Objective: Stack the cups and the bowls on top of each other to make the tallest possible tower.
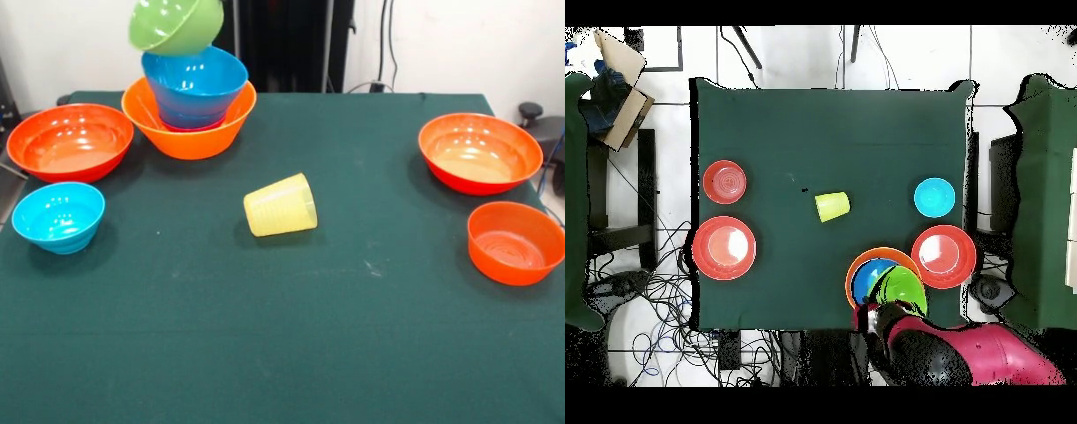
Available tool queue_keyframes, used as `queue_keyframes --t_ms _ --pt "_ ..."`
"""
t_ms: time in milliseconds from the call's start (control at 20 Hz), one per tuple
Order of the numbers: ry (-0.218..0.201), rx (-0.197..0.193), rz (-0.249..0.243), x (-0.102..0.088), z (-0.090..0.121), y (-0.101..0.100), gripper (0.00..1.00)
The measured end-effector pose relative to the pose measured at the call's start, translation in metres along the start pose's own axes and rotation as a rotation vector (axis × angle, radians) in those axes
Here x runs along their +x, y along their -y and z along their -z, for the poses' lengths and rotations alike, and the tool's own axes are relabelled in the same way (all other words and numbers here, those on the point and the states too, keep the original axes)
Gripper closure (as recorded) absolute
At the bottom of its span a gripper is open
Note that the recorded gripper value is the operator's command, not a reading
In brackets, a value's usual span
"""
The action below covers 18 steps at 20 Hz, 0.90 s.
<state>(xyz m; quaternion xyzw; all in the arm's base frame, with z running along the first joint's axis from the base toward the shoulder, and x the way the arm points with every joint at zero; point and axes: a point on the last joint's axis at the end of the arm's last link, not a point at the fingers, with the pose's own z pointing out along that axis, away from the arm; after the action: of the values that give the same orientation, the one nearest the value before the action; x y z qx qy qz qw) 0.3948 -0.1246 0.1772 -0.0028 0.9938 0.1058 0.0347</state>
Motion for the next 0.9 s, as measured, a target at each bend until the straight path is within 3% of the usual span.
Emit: queue_keyframes --t_ms 50,200,250,900 --pt "-0.033 0.005 0.026 -0.006 0.006 -0.007 1.00" --pt "-0.075 0.014 0.079 -0.020 0.015 -0.019 1.00" --pt "-0.086 0.017 0.104 -0.028 0.019 -0.024 0.00" --pt "-0.037 0.020 0.205 -0.059 0.030 -0.048 0.00"
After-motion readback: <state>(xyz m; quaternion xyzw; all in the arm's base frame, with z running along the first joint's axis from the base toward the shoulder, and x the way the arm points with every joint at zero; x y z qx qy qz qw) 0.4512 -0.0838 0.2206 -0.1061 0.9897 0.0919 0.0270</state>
